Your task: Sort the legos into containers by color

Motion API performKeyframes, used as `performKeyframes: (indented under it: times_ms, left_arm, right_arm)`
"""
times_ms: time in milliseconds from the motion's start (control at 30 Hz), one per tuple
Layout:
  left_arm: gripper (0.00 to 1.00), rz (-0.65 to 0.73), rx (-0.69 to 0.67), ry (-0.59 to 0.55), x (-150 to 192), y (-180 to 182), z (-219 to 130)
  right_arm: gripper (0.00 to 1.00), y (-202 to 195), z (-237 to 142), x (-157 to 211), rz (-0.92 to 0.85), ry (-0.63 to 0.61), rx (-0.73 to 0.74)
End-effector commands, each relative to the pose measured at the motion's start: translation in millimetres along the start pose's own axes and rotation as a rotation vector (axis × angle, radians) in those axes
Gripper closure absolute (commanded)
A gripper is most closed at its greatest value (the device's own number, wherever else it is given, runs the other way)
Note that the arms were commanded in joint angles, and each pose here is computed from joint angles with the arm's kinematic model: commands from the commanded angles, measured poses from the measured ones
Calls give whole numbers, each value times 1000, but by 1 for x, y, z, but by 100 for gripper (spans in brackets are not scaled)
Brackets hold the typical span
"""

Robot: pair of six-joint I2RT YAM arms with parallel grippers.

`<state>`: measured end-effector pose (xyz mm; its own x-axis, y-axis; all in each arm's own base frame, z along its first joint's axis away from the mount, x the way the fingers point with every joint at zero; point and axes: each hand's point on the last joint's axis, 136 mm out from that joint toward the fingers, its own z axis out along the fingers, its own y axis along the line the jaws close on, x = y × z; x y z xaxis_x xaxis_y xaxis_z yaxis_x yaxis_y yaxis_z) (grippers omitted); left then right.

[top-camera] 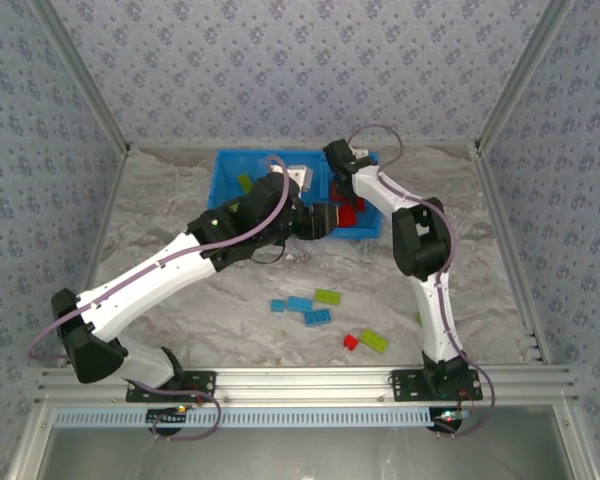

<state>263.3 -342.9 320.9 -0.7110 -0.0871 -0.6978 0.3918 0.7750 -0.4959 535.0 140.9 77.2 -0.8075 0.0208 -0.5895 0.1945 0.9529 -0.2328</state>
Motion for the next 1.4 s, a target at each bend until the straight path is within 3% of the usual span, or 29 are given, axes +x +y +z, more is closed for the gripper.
performKeyframes:
  times_ms: [0,233,433,600,800,1100,1167,1367]
  left_arm:
    - [33,3,10,-14,-1,-4,2]
    - [33,8,2,-11,2,-3,3]
    - [33,42,9,3,9,-6,6]
    - [32,69,43,-3,9,-13,3]
    - [33,117,117,60,31,-27,16]
    - [33,175,210,173,81,-44,61]
    - [33,220,244,220,99,-59,75]
    - [33,437,229,360,172,-92,118]
  right_arm:
    - [48,-1,4,-3,-4,6,4]
    - [43,-5,-23,-20,29,-43,-35]
    - [43,-22,-102,-61,69,-188,-111]
    - [43,-58,-163,-62,111,-238,-177]
    - [44,-108,-249,-10,121,-271,-369]
    - [42,-161,-386,108,34,-274,-757]
    - [40,-159,-423,126,-19,-301,-915]
    - [39,-171,-486,151,-77,-375,-1121]
